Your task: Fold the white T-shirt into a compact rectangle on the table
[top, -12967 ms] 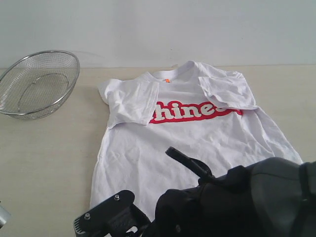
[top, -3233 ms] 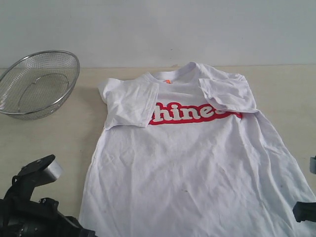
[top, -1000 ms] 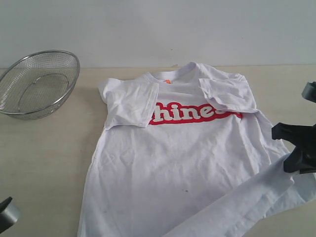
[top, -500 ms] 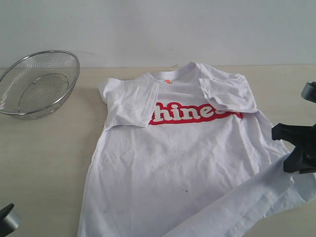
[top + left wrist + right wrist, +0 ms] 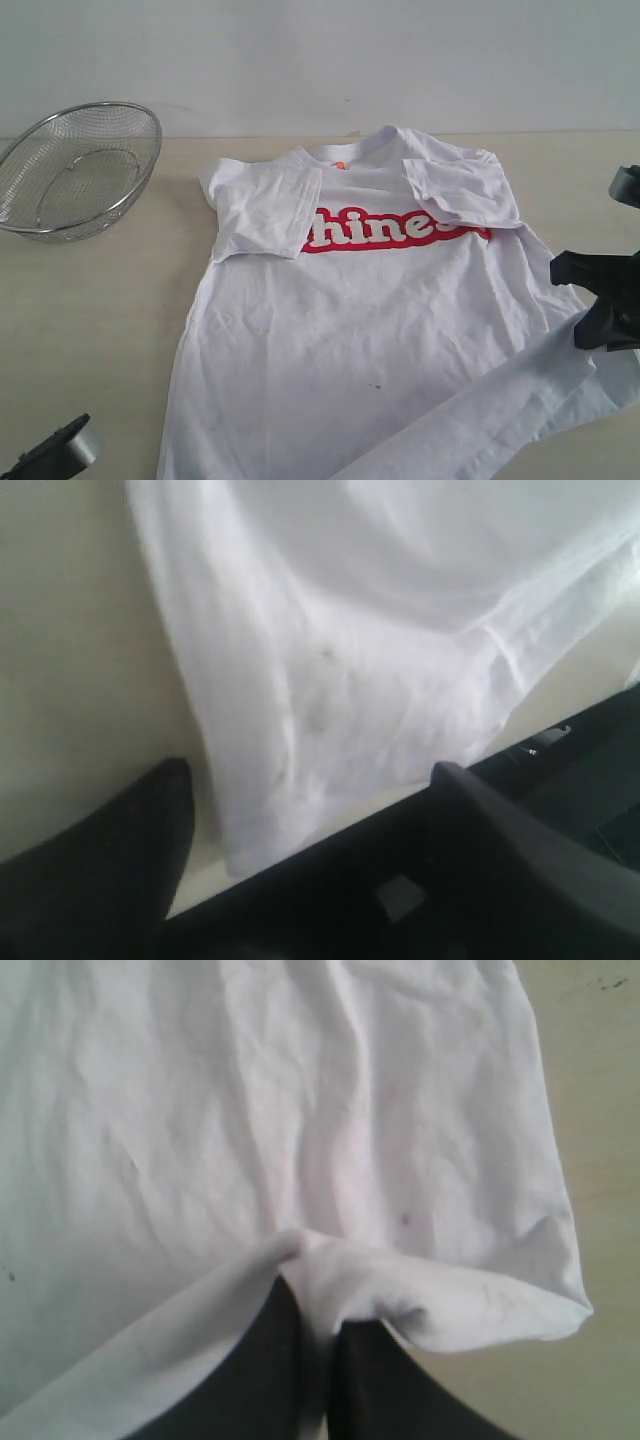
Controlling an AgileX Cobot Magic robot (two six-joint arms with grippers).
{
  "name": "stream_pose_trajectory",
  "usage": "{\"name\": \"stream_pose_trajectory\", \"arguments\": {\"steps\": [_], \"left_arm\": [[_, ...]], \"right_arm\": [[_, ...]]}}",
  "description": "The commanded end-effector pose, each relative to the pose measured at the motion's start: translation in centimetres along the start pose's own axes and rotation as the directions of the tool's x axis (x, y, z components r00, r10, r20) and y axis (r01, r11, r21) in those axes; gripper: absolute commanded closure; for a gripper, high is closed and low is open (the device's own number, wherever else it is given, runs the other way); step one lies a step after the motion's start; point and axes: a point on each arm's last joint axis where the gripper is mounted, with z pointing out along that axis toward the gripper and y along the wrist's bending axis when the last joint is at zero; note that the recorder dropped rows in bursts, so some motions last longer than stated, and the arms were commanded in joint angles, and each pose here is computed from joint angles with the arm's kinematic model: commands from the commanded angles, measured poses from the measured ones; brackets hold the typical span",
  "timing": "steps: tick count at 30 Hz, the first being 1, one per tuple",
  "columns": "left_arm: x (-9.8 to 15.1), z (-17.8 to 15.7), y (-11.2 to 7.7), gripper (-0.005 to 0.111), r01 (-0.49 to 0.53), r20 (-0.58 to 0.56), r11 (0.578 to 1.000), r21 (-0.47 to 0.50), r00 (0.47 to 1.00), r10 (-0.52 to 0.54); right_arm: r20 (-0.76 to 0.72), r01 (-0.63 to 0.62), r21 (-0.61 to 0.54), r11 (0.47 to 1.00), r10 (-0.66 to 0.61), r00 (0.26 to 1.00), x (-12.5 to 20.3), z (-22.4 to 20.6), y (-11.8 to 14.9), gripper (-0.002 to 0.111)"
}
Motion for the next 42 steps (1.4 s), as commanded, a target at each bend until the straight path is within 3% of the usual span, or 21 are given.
{"name": "stream_pose_trajectory", "arguments": {"steps": [1,13,15,18,24,30,34,42], "left_arm": [[-0.3,1.0,0.5,0.043,-0.011,-0.042,0.999,-0.051,0.999,0.008],[-0.9,2.1,0.6,0.046,-0.020,-0.091,0.998,-0.065,0.996,0.015],[-1.1,2.1,0.5,0.053,-0.025,-0.084,0.998,-0.065,0.996,0.019],[-1.8,2.2,0.1,0.081,-0.038,-0.061,0.997,-0.063,0.998,0.034],[-2.3,2.2,0.1,0.102,-0.040,-0.038,0.996,-0.084,0.999,0.037],[-2.1,1.3,-1.4,0.102,-0.054,-0.020,0.998,0.015,0.998,0.055],[-2.1,-0.8,-3.0,0.102,-0.085,0.087,0.992,0.096,0.993,0.076],[-2.3,-3.5,-4.1,0.102,-0.113,0.266,0.986,0.122,0.961,0.077]], "right_arm": [[0.011,0.006,-0.002,1.000,-0.006,1.000,-0.2,-0.1,0.0,0.108],[0.011,0.014,-0.002,1.000,-0.014,1.000,-0.2,-0.1,0.0,0.108],[0.011,0.015,-0.002,1.000,-0.015,1.000,-0.2,-0.1,0.0,0.108],[0.013,0.019,-0.002,1.000,-0.019,1.000,-0.2,-0.1,0.0,0.108],[0.013,0.026,-0.002,1.000,-0.026,1.000,-0.2,-0.1,0.0,0.108],[0.012,0.026,-0.005,1.000,-0.026,1.000,-0.2,-0.1,0.0,0.108],[0.044,0.038,-0.030,0.999,-0.037,0.998,-0.1,-1.0,0.4,0.108],[0.087,0.074,-0.054,0.996,-0.069,0.994,-0.4,-3.1,1.3,0.108]]}}
